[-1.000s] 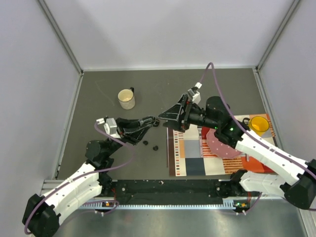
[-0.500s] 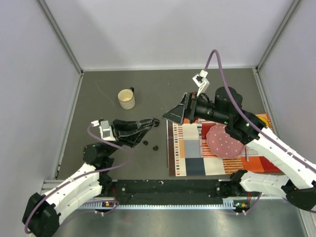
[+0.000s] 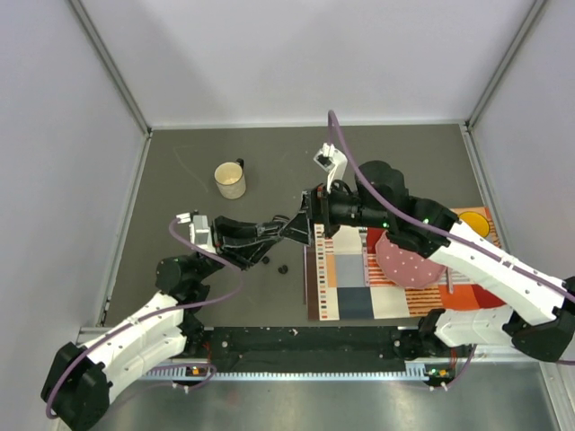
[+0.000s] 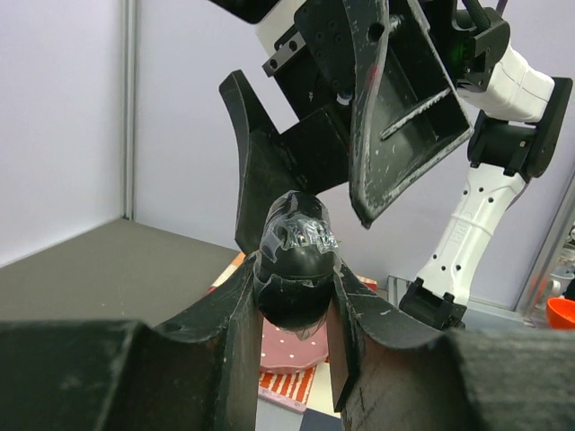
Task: Insert the wireless bluetooth earbuds into the charging case
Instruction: Open the charging case.
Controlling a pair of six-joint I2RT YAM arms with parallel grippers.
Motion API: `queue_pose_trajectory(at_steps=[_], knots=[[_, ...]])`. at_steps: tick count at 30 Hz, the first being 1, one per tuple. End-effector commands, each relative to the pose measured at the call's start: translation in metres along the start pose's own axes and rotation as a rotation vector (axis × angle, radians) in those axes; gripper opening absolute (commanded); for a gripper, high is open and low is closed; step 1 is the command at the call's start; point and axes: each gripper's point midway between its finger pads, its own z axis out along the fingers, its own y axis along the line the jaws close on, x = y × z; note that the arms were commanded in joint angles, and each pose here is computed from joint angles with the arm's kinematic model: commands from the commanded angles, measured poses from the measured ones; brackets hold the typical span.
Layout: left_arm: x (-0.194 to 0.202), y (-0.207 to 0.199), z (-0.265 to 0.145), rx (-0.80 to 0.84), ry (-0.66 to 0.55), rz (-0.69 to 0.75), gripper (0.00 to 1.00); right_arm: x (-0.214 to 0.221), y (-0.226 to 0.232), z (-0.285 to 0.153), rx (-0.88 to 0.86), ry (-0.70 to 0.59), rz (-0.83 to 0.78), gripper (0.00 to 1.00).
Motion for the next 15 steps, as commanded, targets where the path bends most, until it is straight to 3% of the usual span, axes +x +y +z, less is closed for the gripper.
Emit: queue_pose_trajectory(at_steps=[1,15], knots=[[-0.027,-0.017,0.010,0.073,-0.066,0.032,0.00,-0.016,0.011,-0.004,-0.001,-0.042,-0.061,0.85],[-0.022,-0.034,0.009,0.168,-0.022,0.056,0.00,-0.027,0.010,-0.006,0.029,-0.090,-0.032,0.86]])
